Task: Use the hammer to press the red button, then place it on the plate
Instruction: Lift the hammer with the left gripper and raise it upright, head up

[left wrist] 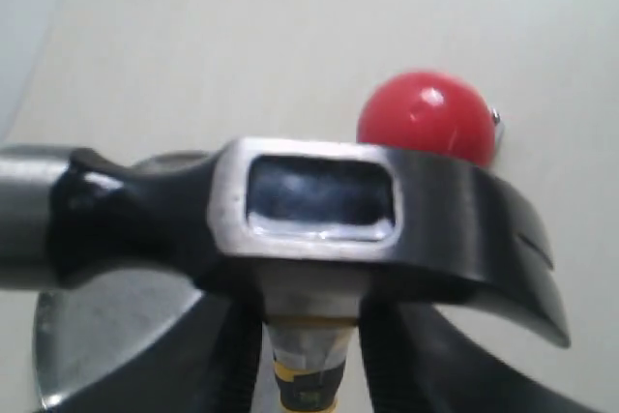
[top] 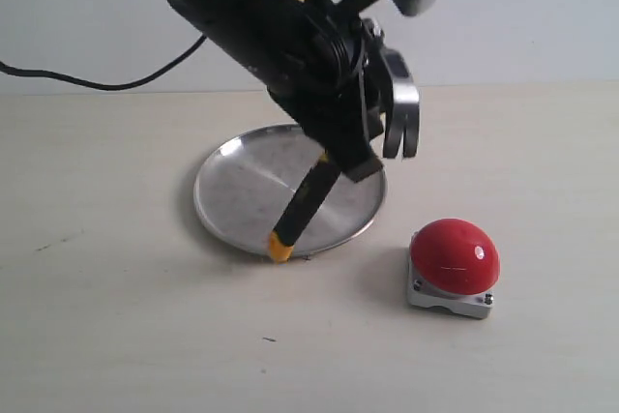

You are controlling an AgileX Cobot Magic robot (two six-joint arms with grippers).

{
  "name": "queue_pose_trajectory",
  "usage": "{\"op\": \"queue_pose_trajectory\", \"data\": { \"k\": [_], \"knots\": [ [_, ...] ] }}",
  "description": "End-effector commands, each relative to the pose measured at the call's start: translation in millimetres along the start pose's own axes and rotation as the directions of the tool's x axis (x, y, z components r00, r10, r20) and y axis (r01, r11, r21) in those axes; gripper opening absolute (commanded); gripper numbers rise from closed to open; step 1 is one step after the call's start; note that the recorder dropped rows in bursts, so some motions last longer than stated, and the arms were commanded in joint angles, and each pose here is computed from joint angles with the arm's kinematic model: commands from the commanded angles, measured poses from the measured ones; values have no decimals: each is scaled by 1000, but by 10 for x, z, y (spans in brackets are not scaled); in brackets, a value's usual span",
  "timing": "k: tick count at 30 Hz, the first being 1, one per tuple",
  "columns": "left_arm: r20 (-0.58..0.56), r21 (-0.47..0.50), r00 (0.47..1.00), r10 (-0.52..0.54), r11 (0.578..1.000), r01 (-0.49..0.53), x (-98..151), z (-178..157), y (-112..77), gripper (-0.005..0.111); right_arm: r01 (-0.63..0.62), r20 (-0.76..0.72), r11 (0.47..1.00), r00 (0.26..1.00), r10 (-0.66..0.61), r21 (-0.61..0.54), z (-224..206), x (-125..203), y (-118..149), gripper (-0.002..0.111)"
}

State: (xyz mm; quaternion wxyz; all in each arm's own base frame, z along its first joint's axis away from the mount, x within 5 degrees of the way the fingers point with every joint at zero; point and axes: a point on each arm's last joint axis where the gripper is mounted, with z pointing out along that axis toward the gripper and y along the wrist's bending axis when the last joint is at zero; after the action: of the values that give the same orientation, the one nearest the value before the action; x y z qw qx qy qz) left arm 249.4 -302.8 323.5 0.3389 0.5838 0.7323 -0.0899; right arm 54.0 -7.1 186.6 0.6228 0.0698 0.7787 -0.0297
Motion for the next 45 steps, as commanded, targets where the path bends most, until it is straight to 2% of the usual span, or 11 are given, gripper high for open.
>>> {"op": "queue_pose_trajectory", "data": {
  "k": [1,4,9,14,23,25,29,31,39,42,45],
  "knots": [
    [230,-80,966,-116,987,137,-219,-247,84,0,12,7,1000,1000,-12,9,0,10,-6,0],
    [343,-105,928,-149,975,195,-260,-288,110,0,12,7,1000,1000,-12,9,0,10,-6,0],
    [610,-98,756,-237,924,369,-91,-330,54,0,12,7,1000,1000,-12,9,0,10,-6,0],
    [734,-84,638,-233,901,426,150,-340,-44,0,12,7,1000,1000,-12,9,0,10,-6,0],
    [744,-73,621,-246,894,442,522,-426,-225,0,12,7,1000,1000,-12,9,0,10,-6,0],
    [773,-73,591,-231,893,445,609,-487,-268,0,12,7,1000,1000,-12,9,0,10,-6,0],
    [864,-58,466,-191,882,467,800,-716,-362,0,12,7,1000,1000,-12,9,0,10,-6,0],
    [883,-60,437,-171,883,466,881,-821,-406,0,12,7,1000,1000,-12,9,0,10,-6,0],
    [924,-61,361,-125,885,461,1110,-1249,-541,0,12,7,1000,1000,-12,9,0,10,-6,0],
    [930,-60,348,-118,885,461,1213,-1338,-596,0,12,7,1000,1000,-12,9,0,10,-6,0],
    [922,-59,366,-129,886,460,1272,-1382,-628,0,12,7,1000,1000,-12,9,0,10,-6,0]
  ]
}}
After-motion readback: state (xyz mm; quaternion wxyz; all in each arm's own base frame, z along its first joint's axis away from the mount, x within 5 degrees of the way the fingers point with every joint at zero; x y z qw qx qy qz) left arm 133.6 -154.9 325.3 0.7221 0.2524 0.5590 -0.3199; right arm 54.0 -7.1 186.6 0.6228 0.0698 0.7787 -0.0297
